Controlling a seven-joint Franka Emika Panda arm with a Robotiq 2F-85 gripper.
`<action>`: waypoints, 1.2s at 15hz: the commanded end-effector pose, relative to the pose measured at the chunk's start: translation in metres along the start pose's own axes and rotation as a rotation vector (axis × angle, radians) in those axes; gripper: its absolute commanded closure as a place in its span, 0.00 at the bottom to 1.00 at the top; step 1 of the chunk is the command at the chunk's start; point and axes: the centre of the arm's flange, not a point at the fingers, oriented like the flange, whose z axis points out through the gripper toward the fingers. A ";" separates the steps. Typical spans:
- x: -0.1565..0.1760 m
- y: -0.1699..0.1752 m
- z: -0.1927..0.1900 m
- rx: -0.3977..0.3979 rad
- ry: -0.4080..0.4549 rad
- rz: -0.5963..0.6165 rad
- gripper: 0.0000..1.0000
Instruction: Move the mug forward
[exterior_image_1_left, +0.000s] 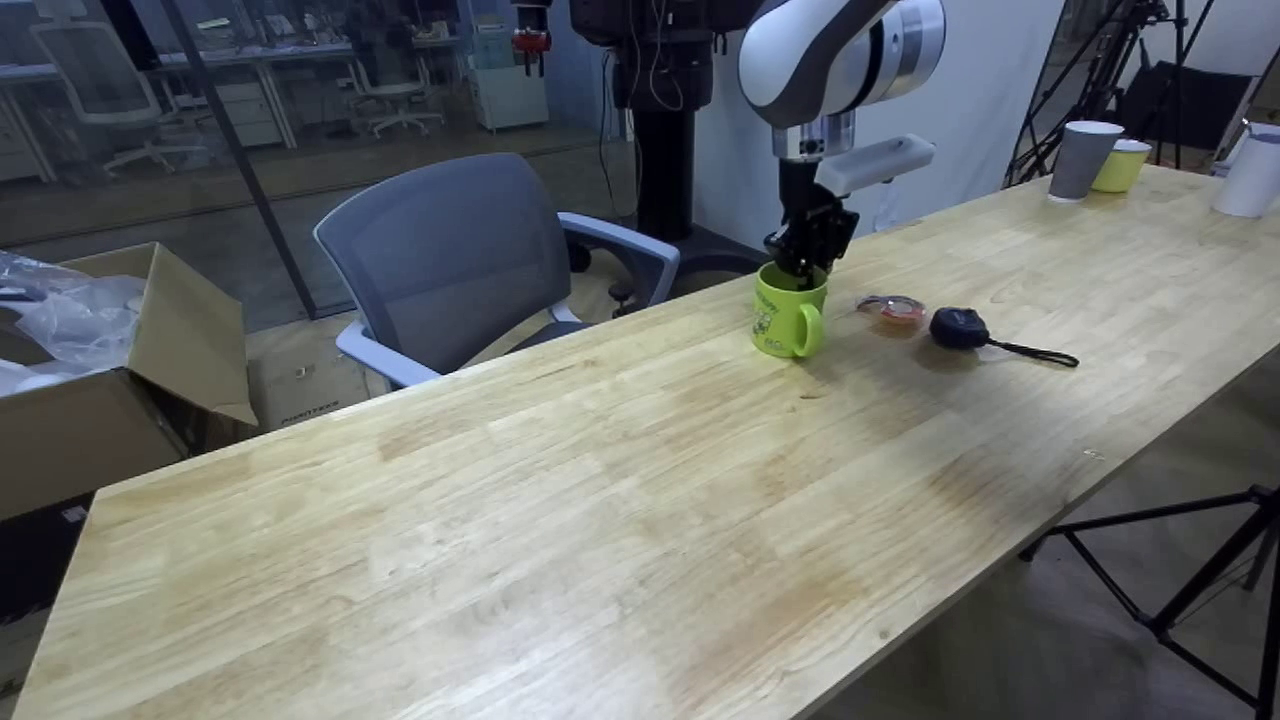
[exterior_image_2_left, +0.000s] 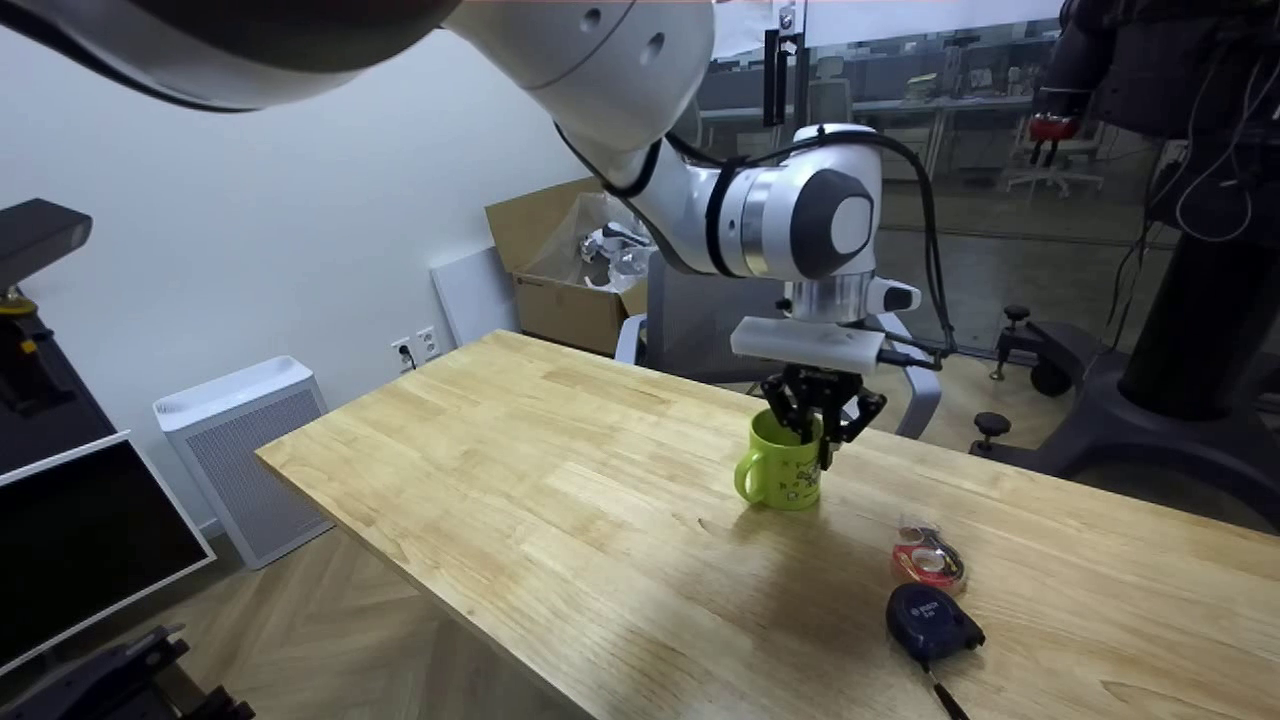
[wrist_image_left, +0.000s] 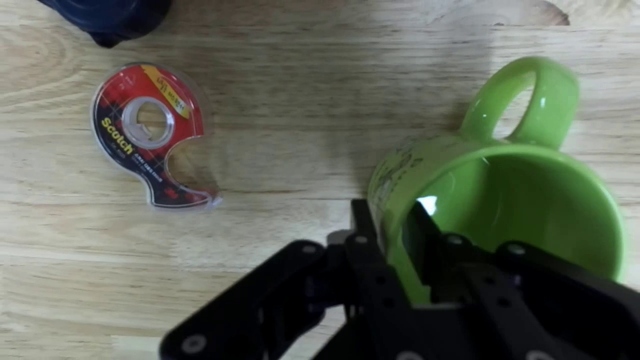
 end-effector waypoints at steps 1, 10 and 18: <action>0.013 0.005 -0.011 -0.002 -0.012 0.005 0.45; 0.015 0.010 -0.018 -0.038 -0.013 0.030 0.00; -0.003 -0.076 -0.174 -0.045 0.046 0.020 0.00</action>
